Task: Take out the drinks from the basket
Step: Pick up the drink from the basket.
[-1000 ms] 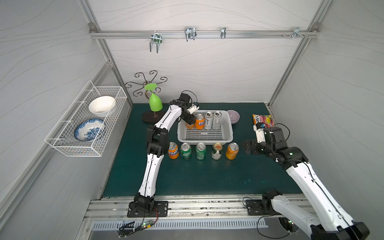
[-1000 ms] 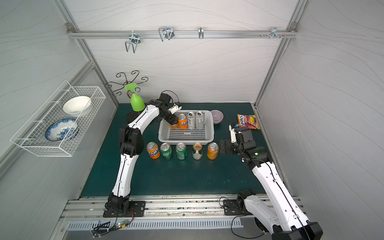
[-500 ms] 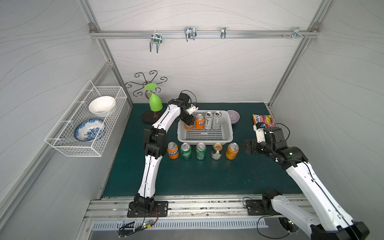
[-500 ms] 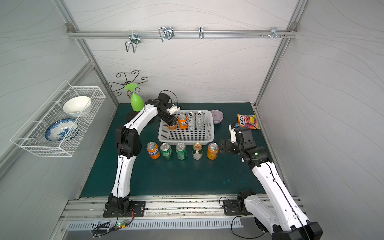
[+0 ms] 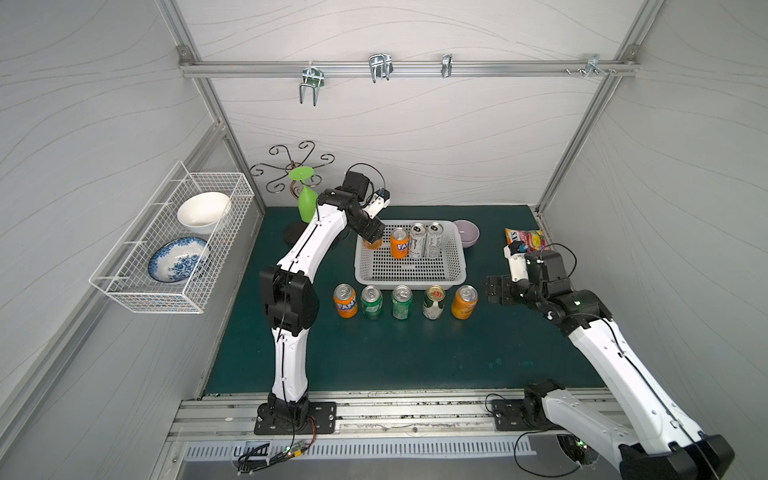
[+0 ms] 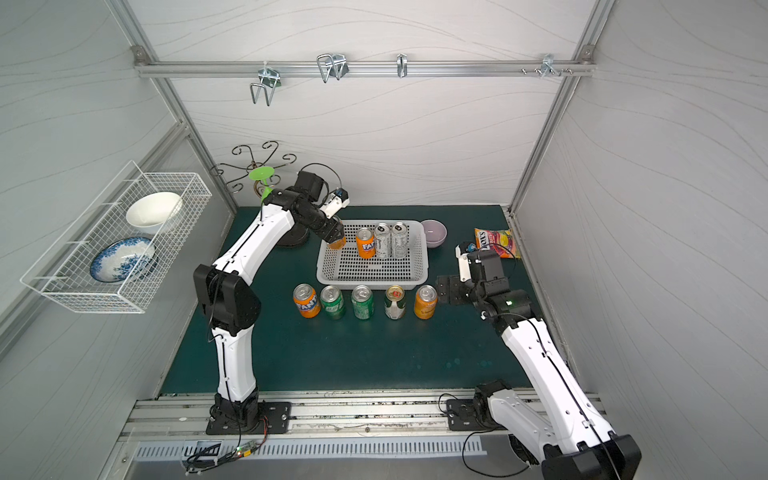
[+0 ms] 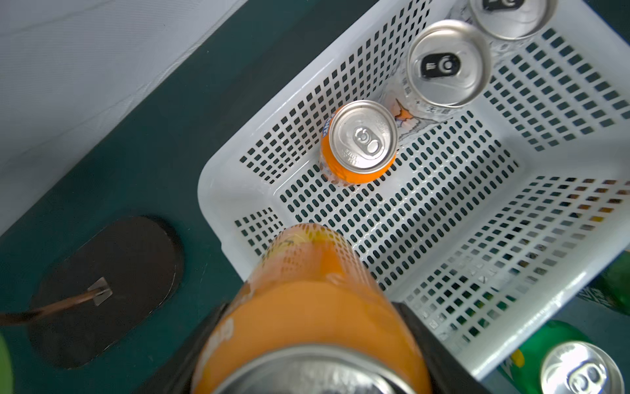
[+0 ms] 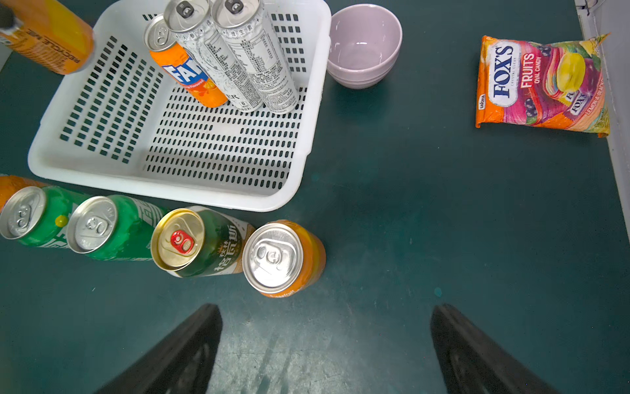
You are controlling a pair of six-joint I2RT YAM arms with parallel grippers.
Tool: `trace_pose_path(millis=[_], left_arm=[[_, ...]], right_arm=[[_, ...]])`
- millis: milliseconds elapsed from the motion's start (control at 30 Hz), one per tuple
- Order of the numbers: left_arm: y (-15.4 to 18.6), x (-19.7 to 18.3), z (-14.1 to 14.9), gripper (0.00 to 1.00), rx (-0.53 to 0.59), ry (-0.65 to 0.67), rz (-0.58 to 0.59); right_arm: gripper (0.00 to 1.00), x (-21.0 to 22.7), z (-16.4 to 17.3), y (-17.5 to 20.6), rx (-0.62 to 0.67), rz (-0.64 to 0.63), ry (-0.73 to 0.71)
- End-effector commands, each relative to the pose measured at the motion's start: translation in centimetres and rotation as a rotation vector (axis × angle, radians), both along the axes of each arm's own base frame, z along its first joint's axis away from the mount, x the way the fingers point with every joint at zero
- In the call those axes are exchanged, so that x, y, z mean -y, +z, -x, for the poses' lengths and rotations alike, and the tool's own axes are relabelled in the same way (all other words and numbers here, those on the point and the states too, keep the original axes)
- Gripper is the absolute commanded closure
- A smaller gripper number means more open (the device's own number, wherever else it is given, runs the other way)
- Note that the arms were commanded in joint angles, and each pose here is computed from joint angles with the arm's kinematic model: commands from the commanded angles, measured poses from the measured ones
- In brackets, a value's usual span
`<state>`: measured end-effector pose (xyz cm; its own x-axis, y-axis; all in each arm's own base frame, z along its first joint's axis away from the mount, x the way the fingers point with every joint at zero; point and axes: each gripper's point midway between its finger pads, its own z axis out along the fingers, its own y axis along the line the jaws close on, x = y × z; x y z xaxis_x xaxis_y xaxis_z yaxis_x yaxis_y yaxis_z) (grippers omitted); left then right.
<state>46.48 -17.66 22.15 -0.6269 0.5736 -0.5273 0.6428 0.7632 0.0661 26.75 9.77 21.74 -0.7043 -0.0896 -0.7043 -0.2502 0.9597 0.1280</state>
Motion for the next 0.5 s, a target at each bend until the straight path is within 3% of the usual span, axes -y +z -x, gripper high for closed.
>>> trace_pose_path(millis=[0, 233, 467], left_arm=[[5.4, -0.8, 1.4, 0.39, 0.103, 0.035, 0.044], [7.8, -1.8, 6.1, 0.36, 0.077, 0.084, 0.105], [8.0, -3.4, 10.9, 0.38, 0.076, 0.182, 0.151]], right_arm=[[0.01, -0.4, -0.4, 0.5, 0.022, -0.030, 0.007], [0.01, -0.5, -0.2, 0.2, 0.024, -0.039, 0.018], [0.01, -0.9, -0.1, 0.5, 0.031, -0.052, 0.034]])
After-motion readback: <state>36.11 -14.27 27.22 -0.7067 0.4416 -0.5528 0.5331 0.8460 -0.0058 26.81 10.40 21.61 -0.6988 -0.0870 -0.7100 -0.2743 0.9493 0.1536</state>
